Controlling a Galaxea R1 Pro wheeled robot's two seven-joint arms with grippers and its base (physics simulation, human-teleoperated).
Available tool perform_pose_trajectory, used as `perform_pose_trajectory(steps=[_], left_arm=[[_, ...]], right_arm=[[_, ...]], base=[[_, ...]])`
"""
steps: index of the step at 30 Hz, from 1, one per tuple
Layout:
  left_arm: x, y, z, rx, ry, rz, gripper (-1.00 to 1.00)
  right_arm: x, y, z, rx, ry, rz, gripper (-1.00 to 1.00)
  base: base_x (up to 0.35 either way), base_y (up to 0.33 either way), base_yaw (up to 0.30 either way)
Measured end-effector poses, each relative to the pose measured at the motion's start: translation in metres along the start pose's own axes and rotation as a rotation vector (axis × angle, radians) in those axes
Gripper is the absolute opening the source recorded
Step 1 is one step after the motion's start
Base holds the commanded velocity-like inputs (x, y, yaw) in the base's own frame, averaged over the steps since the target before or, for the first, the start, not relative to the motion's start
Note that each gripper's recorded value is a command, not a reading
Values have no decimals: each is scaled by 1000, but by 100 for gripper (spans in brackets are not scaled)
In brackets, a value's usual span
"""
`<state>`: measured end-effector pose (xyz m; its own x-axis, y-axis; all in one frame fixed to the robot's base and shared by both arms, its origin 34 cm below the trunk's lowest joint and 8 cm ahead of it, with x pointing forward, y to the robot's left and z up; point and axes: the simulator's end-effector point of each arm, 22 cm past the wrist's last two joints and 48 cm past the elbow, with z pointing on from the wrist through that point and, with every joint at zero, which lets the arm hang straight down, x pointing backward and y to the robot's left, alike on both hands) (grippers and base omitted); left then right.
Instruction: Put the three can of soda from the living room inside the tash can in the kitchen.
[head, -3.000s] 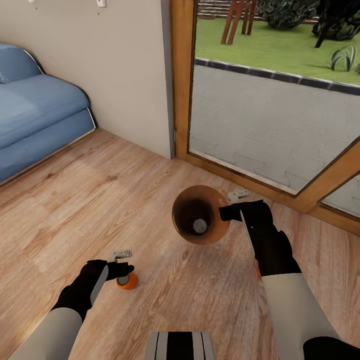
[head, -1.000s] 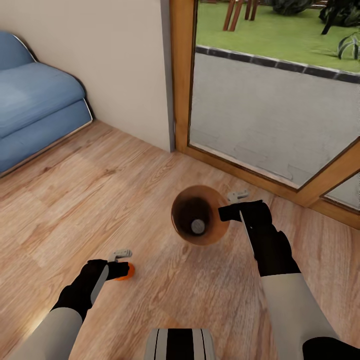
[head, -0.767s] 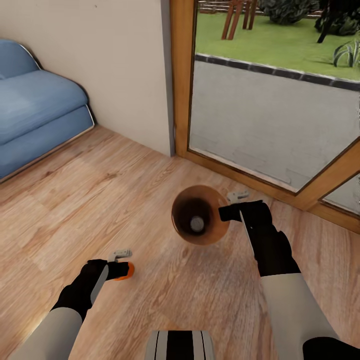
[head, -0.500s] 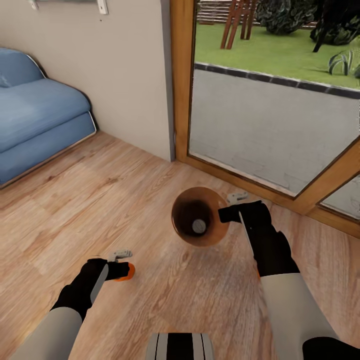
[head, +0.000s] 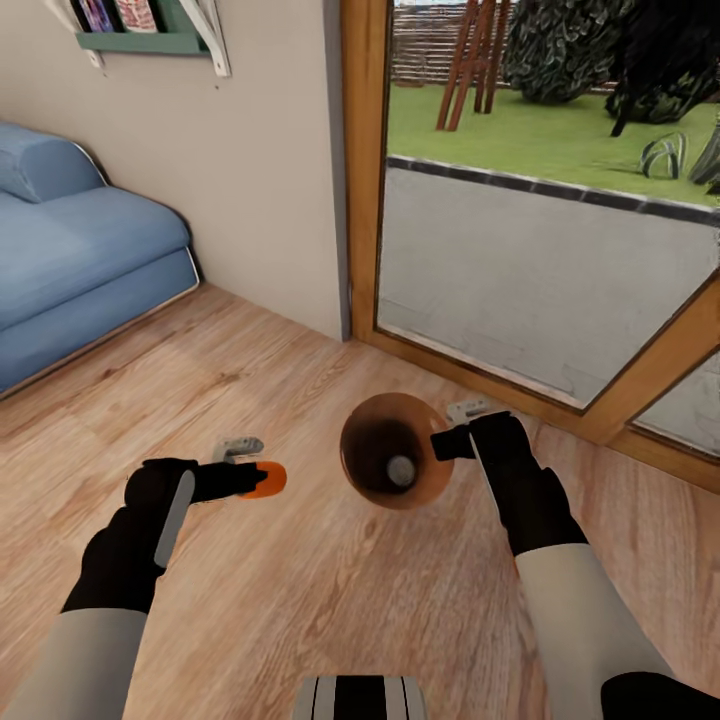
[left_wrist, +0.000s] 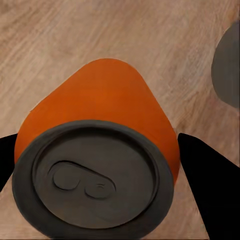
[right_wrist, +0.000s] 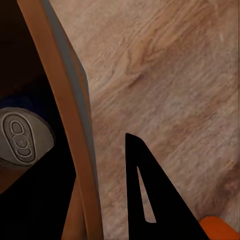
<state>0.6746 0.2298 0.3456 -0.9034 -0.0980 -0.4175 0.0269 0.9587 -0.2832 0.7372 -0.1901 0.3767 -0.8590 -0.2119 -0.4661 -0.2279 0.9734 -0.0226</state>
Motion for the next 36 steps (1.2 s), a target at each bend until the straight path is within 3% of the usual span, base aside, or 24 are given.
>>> perform_pose_trajectory(steps=[1, 9, 15, 18, 21, 28, 30, 32, 34, 36], left_arm=[[-5, -10, -4, 44, -15, -5, -100], [-27, -19, -30, 108, -67, 9, -100], [-39, -43, -52, 243, -97, 25, -100], [-49, -70, -72, 385, -125, 50, -100], [-58, -89, -91, 465, -156, 84, -100], [-67, -100, -120, 554, -193, 136, -100], [-73, -114, -141, 645, -222, 143, -100], [-77, -116, -154, 692, -237, 139, -100], [-85, -121, -182, 807, -270, 109, -100], [-89, -121, -195, 854, -283, 95, -100]], right_arm=[[-1, -1, -2, 3, -3, -1, -100], [-15, -1, -20, 6, -35, -1, -100], [-25, -2, -34, 15, -59, 7, -100], [-21, -1, -31, 10, -48, 11, -100], [-16, -2, -28, 14, -34, 7, -100], [-11, -2, -23, 11, -17, 11, -100], [-4, -2, -19, 7, 3, 13, -100], [-1, -2, -17, 7, 10, 13, -100], [1, -1, -16, 5, 17, 12, -100], [2, 0, -15, 3, 19, 12, -100]], base=[[0, 0, 0], [0, 0, 0], [0, 0, 0], [0, 0, 0], [0, 0, 0], [0, 0, 0], [0, 0, 0], [0, 0, 0], [0, 0, 0], [0, 0, 0]])
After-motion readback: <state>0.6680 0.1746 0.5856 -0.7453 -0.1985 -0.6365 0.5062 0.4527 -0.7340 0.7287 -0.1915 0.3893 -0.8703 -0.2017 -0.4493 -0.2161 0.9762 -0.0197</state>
